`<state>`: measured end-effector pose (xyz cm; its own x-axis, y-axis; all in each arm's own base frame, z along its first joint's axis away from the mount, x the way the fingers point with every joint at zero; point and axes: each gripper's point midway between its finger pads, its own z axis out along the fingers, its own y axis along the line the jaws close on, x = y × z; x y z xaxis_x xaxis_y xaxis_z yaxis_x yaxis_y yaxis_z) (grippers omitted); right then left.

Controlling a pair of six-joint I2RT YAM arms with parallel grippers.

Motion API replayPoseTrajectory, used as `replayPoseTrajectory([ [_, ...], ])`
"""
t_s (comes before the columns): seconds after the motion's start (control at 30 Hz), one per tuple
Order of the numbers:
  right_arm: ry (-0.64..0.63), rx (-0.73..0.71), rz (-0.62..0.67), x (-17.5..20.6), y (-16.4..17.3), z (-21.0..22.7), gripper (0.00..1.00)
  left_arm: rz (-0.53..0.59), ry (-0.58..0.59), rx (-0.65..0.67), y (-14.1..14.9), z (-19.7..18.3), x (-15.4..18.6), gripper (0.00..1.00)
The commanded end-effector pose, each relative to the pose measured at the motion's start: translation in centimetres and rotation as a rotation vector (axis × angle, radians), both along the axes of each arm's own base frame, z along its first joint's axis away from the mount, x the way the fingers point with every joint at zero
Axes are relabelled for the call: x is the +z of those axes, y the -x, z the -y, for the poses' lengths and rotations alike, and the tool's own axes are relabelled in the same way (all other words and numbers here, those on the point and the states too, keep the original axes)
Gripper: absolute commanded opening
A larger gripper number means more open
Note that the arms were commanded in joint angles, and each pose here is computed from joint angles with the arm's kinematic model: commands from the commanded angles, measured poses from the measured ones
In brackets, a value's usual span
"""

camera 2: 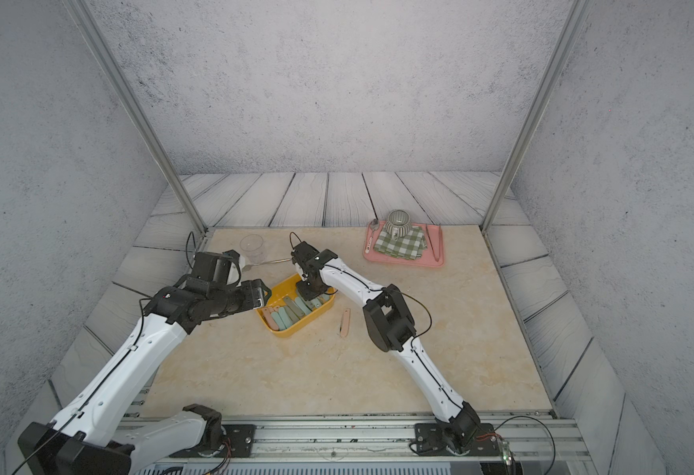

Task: Take the fruit knife out of the storage box
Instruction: Pick up the fruit knife from the storage box.

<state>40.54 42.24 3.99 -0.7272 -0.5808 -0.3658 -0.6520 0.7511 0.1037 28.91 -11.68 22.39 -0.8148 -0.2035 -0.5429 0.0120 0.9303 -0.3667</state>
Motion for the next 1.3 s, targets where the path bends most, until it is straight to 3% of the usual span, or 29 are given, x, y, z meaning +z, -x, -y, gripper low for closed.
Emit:
replayPoseTrajectory([
  [0.0,0.020,0.007,-0.001,0.3,0.7,0.0,0.20,0.000,0.006,0.004,0.1,-0.2,-0.3,0.74],
  [0.37,-0.006,0.001,0.027,2.2,0.4,-0.1,0.13,-0.003,0.014,0.005,-0.1,0.0,-0.6,0.74],
  [0.6,-0.050,-0.021,0.070,4.7,-0.3,-0.5,0.00,0.001,0.014,0.010,-0.2,-0.1,-0.6,0.74],
  [1.0,-0.152,-0.048,0.083,9.2,-0.5,-1.0,0.00,-0.009,0.008,0.018,-0.5,-0.1,-0.9,0.76],
  [1.27,-0.202,-0.130,0.095,13.6,-0.6,1.7,0.00,-0.011,0.011,0.003,-0.6,0.1,-1.2,0.79],
])
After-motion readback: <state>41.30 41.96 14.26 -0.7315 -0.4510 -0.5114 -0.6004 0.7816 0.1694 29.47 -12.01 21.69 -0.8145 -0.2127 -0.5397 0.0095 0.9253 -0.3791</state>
